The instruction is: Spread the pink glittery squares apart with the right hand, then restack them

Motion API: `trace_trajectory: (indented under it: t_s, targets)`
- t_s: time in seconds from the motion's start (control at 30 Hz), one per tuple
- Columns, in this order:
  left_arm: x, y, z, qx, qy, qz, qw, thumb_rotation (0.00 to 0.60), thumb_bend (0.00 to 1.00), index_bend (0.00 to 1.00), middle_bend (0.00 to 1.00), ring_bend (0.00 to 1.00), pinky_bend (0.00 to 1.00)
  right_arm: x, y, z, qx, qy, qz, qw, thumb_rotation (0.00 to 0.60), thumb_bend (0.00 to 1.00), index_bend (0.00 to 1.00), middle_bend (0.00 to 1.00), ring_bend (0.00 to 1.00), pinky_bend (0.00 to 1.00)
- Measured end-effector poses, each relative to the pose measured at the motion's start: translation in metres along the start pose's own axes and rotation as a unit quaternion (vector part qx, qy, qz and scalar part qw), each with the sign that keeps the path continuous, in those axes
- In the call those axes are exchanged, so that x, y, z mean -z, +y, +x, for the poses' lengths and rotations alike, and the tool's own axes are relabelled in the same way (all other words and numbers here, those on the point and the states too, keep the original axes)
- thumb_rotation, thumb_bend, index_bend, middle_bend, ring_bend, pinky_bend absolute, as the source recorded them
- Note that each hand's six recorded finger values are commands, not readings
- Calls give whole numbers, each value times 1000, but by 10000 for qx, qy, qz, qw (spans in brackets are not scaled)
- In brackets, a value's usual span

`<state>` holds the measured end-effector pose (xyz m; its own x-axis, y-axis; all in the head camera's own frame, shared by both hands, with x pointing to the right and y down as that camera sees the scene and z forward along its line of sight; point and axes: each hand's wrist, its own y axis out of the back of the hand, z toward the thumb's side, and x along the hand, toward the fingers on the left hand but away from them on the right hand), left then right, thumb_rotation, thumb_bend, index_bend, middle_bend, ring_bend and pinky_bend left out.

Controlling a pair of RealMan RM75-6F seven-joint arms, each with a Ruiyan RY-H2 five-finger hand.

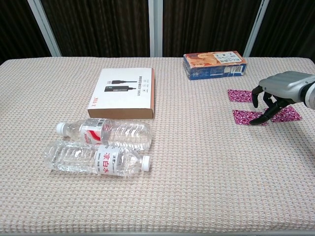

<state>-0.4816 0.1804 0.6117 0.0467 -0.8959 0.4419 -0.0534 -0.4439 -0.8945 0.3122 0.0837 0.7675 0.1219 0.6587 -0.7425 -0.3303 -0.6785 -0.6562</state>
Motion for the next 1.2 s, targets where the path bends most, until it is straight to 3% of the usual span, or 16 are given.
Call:
trace_trajectory:
  t_s: [0.53, 0.6, 0.67, 0.77, 1.2]
  targets:
    - [0, 1, 1, -8, 4, 10, 10000, 600, 0, 260, 188, 208, 389, 3, 1, -7, -53, 43, 186, 9998, 264, 0, 322, 681, 785, 665]
    - [0, 1, 1, -10, 8, 10, 10000, 600, 0, 261, 188, 208, 389, 1, 1, -8, -54, 82, 232, 9997, 283, 0, 321, 682, 785, 665]
    - [0, 1, 1, -3, 13, 6, 10000, 600, 0, 260, 188, 208, 389, -1, 1, -9, -54, 120, 266, 9996, 349, 0, 321, 681, 785, 665]
    - [1, 0, 1, 12, 24, -5, 10000, 600, 0, 260, 188, 208, 389, -3, 2, -10, -42, 156, 333, 9993, 398, 0, 322, 682, 784, 665]
    - [2, -2, 2, 21, 36, -8, 10000, 600, 0, 260, 188, 208, 389, -4, 1, -11, -76, 179, 307, 9993, 401, 0, 322, 683, 784, 665]
